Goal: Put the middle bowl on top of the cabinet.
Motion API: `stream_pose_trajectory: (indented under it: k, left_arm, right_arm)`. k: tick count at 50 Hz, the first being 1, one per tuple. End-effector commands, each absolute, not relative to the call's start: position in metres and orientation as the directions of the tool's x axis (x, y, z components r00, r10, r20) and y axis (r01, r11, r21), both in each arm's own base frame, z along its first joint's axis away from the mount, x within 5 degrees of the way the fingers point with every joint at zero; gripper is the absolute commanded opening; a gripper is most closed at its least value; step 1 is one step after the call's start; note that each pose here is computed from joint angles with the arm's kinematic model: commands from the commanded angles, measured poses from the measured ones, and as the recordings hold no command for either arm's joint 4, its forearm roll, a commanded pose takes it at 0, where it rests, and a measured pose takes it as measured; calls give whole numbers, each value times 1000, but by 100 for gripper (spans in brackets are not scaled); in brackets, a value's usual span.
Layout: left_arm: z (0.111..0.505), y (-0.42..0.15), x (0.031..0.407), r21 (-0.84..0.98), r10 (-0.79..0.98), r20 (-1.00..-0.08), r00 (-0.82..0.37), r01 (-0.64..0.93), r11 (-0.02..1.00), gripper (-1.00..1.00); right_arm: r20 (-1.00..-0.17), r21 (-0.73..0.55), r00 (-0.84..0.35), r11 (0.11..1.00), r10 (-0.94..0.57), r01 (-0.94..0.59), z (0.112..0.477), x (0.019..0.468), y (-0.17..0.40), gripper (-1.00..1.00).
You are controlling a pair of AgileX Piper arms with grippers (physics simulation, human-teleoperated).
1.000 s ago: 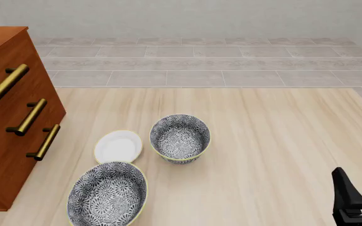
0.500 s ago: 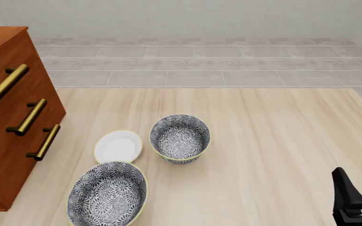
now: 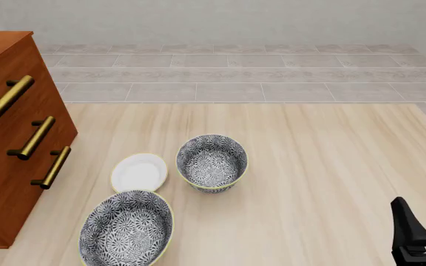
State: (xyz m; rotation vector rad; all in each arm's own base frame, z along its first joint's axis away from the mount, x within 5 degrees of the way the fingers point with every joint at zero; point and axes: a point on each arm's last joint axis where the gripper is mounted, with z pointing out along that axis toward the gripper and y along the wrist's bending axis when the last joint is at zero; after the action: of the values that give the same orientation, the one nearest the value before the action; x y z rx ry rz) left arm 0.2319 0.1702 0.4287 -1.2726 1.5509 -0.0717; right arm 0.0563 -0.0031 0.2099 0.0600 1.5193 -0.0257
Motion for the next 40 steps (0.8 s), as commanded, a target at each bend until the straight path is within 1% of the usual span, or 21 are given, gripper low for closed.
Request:
stream_pose_trajectory:
  k: [1, 5, 6, 17, 25, 40]
  left_arm:
    - [414, 176, 240, -596, -738, -663, 123, -684, 421, -100]
    - [415, 168, 243, -613, -746, -655, 124, -664, 427, -100]
    - [418, 168, 242, -612, -739, -662, 126, -660, 436, 100]
    - [423, 161, 237, -639, -740, -655, 152, -635, 435, 100]
    - [438, 151, 226, -659, -726, -663, 182, -602, 450, 100]
    - [455, 135, 210, -679, -717, -666, 206, -563, 470, 100]
  right_arm:
    - [-998, 22, 53, 998, 19, 57, 210, 56, -3, 100]
    - [-999, 22, 51, 998, 19, 56, 210, 56, -3, 100]
    - [-999, 20, 49, 998, 17, 56, 210, 56, -3, 100]
    - [-999, 21, 49, 998, 18, 57, 210, 56, -3, 100]
    - [-999, 22, 49, 998, 20, 57, 210, 56, -3, 100]
    - [-998, 24, 53, 998, 20, 59, 210, 56, -3, 100]
